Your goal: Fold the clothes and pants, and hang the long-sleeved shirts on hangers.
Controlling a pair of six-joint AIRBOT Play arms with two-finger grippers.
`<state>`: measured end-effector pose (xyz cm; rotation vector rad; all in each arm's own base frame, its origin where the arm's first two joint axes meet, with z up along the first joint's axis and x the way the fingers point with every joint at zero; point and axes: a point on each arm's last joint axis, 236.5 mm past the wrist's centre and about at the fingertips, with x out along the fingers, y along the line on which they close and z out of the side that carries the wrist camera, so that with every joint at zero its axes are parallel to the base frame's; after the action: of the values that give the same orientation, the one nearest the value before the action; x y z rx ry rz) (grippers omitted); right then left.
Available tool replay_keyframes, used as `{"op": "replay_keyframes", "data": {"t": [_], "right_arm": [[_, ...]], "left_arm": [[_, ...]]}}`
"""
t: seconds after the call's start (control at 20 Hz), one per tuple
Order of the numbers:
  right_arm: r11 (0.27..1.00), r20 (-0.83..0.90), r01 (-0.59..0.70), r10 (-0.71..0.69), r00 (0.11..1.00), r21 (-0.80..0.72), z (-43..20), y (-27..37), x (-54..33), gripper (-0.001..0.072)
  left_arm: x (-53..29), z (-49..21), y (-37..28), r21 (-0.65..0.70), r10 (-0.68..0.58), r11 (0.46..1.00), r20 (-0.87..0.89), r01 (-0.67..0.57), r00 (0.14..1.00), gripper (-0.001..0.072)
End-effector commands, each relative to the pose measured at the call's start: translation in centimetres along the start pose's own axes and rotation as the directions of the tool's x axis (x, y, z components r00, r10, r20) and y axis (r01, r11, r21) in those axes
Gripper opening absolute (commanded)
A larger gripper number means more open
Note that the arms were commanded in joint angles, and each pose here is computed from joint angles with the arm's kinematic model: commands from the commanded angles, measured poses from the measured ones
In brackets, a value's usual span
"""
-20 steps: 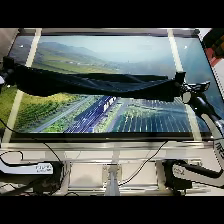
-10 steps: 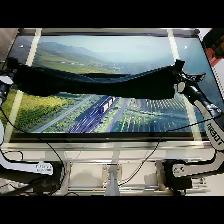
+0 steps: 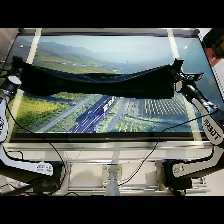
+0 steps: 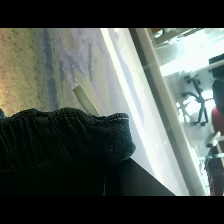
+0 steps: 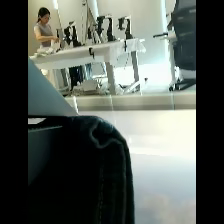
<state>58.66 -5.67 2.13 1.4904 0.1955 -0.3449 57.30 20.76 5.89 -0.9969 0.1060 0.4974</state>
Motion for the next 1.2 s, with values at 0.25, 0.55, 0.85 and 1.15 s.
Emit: {"op": "replay_keyframes", "data": {"t": [0.25, 0.55, 0.85, 1.15], "right_arm": [[0.984, -0.010, -0.094, 0.094, 0.996, -0.149, -0.2, 3.0, 0.8, 0.0709], [0.889, -0.007, -0.136, 0.148, 0.989, -0.437, 0.1, 6.8, -0.4, 0.0696], [0.644, -0.026, -0.006, -0.021, 0.999, -0.765, 0.0, 6.3, -3.3, 0.0691], [0.582, -0.033, 0.018, -0.076, 0.997, -0.813, 0.0, 6.9, -5.5, 0.0690]], "left_arm": [[0.0, 0.5, -1.0, 0.016, -0.032, 0.999, 0.040, 0.032, 0.999, 0.0705], [-1.6, 2.1, -3.8, 0.179, -0.091, 0.981, 0.053, 0.080, 0.994, 0.0701], [-8.9, 2.1, 3.0, 0.511, 0.307, 0.843, -0.197, -0.169, 0.931, 0.0684], [-17.5, 2.2, 11.0, 0.461, 0.445, 0.829, -0.201, -0.317, 0.872, 0.0683]]}}
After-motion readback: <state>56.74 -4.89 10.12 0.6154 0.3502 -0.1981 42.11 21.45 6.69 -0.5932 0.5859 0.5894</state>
